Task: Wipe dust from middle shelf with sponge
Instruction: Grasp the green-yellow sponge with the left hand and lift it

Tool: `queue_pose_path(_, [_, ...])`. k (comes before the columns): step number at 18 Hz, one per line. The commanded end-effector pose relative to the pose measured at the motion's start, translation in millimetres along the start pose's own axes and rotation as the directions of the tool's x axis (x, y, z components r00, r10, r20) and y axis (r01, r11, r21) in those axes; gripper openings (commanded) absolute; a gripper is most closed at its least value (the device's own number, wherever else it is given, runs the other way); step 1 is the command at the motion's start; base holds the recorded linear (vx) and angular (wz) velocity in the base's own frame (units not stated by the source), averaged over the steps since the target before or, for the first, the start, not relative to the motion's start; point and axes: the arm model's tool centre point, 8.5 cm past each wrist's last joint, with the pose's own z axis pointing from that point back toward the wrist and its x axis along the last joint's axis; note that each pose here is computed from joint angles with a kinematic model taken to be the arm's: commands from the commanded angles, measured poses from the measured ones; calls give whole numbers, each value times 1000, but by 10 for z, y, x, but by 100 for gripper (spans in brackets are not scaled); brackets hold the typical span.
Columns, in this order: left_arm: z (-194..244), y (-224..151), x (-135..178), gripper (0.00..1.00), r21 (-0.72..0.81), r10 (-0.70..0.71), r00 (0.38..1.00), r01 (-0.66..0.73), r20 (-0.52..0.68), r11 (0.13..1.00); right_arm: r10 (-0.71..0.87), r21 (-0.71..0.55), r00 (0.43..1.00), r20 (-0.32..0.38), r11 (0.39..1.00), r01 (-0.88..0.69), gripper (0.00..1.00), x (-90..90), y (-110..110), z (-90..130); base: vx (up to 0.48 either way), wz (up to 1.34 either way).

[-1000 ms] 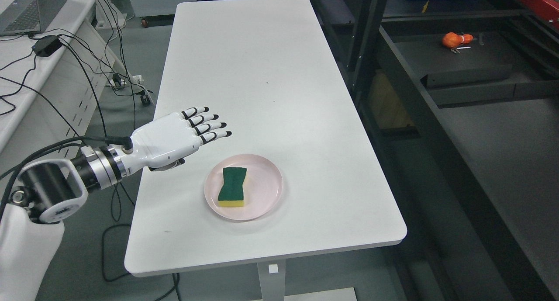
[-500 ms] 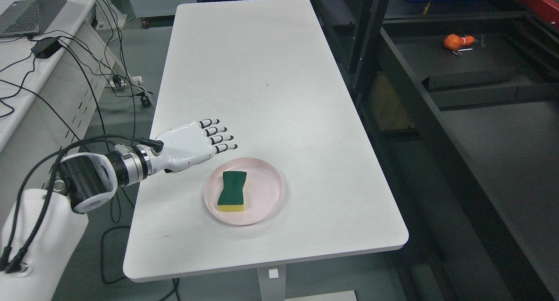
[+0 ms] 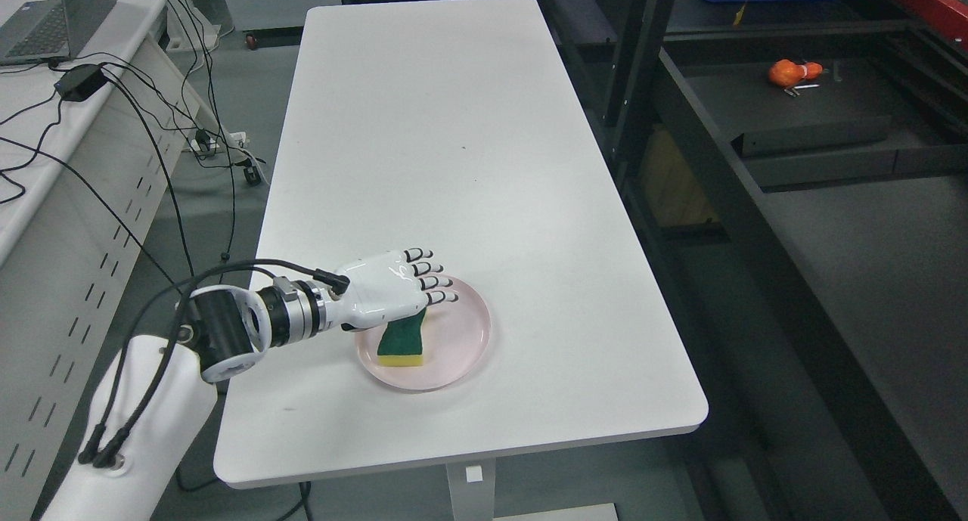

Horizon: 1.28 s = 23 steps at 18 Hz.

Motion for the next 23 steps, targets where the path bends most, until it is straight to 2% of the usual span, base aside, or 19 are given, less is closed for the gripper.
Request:
queue_pose_path(1, [-307,-62,296,89,-27,23,996,-21,83,999,3,-14,999,-50,1000,-4,100,20,-100,-7,0,0])
queue_pose_path(5, [-297,-172,381,85,-39,50,995,-47,90,998,3,-14,999,-50,1000,-4,100,20,-100,-7,0,0])
queue_pose_path(12, [-137,-196,184,43,-9,114,993,-114,21,993,3,-14,999,-50,1000,-4,100,20,-100,-7,0,0])
queue_pose_path(15, [-55,-140,81,16,46,220,975,-220,19,974,3,-14,999,-50,1000,-4,100,20,-100,-7,0,0])
queue_pose_path(18, [64,-3,-59,1,169,342,939,-344,38,924,3,-14,999,-50,1000,-4,100,20,-100,-7,0,0])
queue_pose_path(21, [216,183,-235,0,325,411,911,-401,41,857,3,-14,999,-50,1000,-4,100,20,-100,-7,0,0])
queue_pose_path(23, [343,310,-368,1,448,470,881,-439,46,779,3,-14,999,-50,1000,-4,100,20,-100,-7,0,0])
